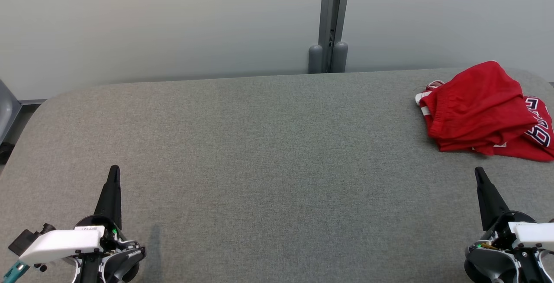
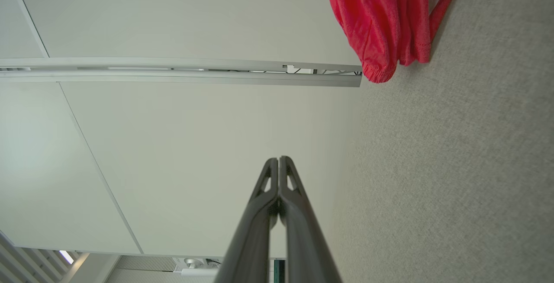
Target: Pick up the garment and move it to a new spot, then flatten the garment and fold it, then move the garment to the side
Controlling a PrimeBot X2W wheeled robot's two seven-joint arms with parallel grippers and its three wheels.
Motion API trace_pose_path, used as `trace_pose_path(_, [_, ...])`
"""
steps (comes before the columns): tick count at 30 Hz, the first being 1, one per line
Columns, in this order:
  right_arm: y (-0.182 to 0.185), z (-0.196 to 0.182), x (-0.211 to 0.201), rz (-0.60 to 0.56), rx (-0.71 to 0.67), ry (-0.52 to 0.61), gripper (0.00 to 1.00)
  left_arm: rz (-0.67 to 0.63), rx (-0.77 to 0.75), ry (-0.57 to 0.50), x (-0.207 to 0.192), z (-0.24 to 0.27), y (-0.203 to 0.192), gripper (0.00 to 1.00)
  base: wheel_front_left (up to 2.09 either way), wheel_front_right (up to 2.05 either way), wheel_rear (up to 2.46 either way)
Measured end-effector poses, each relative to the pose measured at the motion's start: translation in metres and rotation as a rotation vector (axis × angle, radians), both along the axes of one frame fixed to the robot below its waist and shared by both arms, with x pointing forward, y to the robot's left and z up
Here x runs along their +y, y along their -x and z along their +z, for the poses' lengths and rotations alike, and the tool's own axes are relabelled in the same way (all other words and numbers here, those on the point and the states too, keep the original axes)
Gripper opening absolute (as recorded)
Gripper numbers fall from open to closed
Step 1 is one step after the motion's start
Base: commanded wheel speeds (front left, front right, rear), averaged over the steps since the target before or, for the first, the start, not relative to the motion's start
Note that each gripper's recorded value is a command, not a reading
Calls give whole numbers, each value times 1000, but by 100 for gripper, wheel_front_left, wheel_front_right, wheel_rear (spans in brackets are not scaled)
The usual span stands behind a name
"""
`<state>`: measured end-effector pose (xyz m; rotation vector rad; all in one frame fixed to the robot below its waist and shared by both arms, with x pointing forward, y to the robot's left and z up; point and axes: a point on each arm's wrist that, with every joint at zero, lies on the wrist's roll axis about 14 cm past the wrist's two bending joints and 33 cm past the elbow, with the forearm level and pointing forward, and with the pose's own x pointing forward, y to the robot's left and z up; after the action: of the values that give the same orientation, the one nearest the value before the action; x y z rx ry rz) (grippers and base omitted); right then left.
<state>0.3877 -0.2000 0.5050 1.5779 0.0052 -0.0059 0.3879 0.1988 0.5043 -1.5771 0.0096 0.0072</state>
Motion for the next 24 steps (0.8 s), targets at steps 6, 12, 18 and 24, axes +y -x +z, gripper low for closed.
trace_pose_path(6, [0, 0, 0, 0, 0, 0, 0, 0, 0, 0, 0, 0, 0, 0, 0, 0, 0])
trace_pose_path(12, [0, 0, 0, 0, 0, 0, 0, 0, 0, 0, 0, 0, 0, 0, 0, 0, 0])
trace_pose_path(18, [0, 0, 0, 0, 0, 0, 0, 0, 0, 0, 0, 0, 0, 0, 0, 0, 0])
trace_pose_path(24, [0, 0, 0, 0, 0, 0, 0, 0, 0, 0, 0, 0, 0, 0, 0, 0, 0])
